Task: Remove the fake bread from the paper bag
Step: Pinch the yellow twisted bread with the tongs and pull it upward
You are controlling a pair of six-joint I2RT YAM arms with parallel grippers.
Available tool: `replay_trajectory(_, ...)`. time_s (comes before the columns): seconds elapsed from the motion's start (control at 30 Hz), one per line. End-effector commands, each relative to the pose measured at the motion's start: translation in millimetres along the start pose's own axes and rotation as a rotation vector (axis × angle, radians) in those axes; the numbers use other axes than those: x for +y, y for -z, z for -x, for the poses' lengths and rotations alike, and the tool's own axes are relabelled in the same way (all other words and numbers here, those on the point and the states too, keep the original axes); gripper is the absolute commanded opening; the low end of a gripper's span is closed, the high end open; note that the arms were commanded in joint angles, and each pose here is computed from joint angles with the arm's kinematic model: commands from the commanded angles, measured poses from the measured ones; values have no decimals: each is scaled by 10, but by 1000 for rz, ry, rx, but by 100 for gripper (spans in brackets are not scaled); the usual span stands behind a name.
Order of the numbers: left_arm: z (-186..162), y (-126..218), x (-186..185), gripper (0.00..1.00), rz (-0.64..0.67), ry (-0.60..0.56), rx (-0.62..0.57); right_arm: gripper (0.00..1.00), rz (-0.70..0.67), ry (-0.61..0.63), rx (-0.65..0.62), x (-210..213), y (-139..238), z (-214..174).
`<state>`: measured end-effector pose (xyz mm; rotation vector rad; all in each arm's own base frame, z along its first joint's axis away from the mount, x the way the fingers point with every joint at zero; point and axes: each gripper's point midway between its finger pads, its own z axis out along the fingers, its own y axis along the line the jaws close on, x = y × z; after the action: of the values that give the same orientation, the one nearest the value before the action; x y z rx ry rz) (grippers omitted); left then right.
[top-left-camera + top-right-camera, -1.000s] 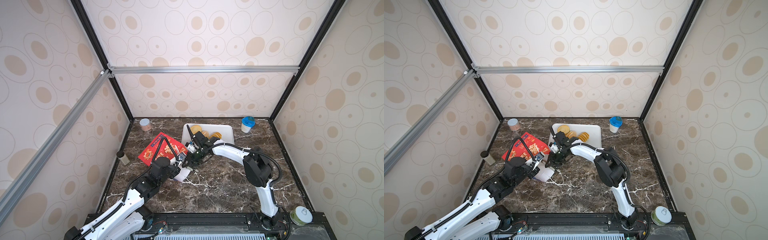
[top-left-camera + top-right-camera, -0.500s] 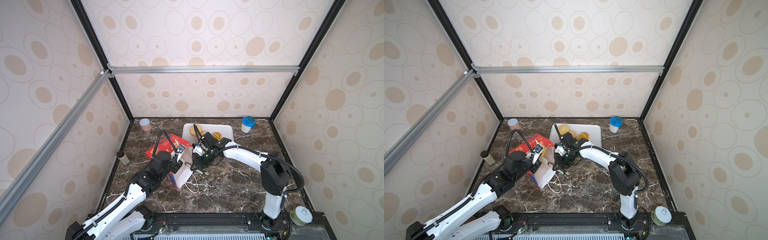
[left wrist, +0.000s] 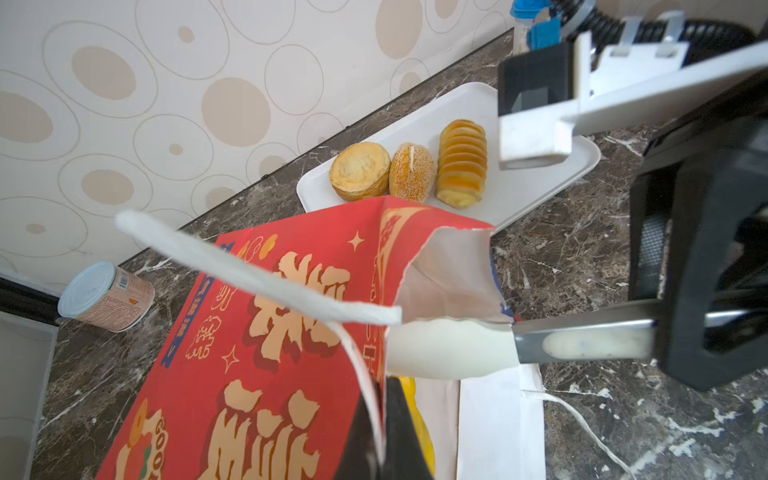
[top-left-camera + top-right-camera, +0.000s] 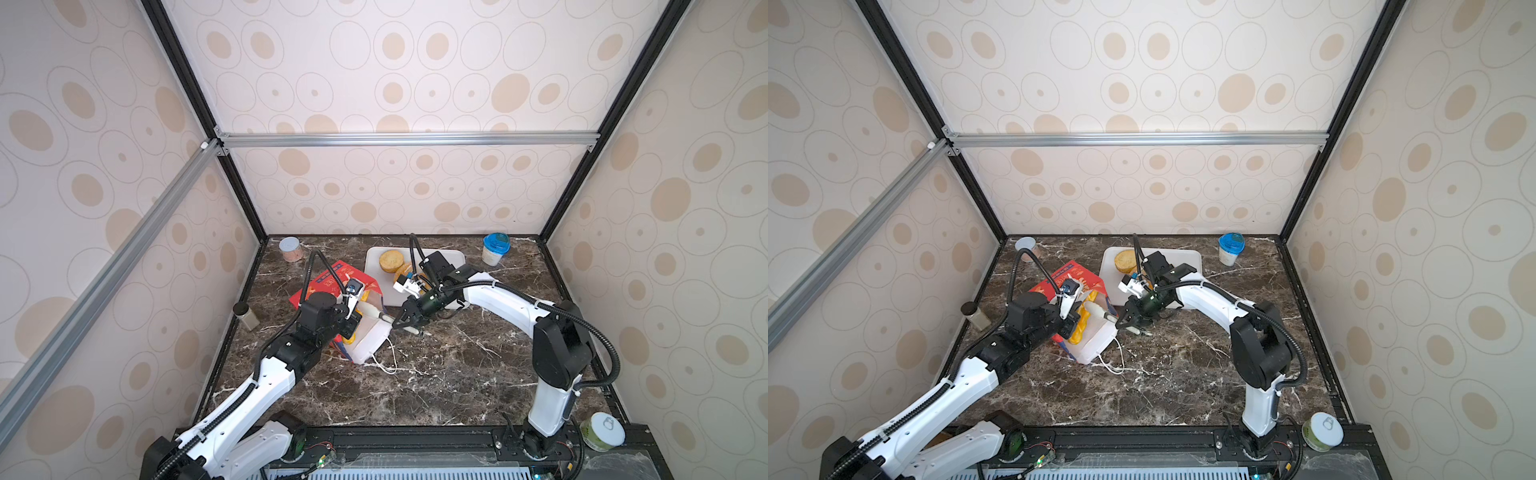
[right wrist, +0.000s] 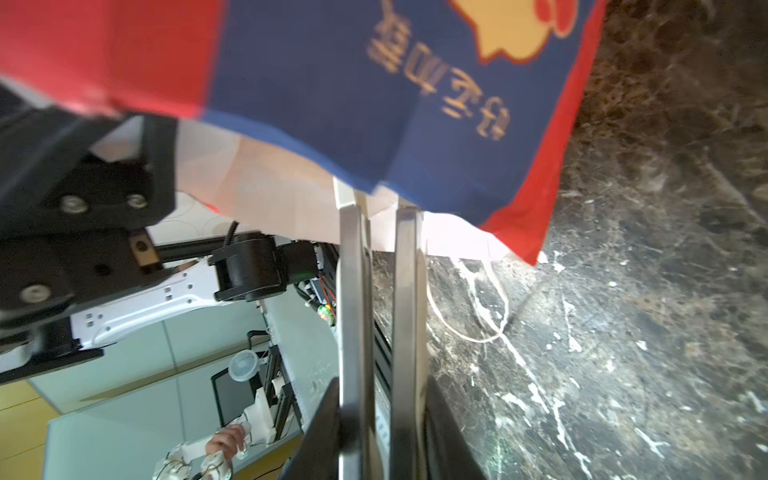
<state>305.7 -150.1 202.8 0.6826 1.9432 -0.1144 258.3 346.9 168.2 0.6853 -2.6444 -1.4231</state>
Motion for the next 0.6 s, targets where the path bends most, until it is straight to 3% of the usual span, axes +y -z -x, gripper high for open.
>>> replay_trajectory(0.0,208,11,31,0,-6,-6,-51,0,132,45,-23,312,126,99)
replay_trajectory(0.1,173,-29,77,0,22,-22,-31,0,192,19,-22,361,156,127)
replay_trajectory(0.27,257,-55,258,0,104,-40,-35,0,186,13,36,369,179,-37)
replay_trajectory(0.57,277,-146,430,0,124,-77,-27,0,152,30,80,318,265,-245)
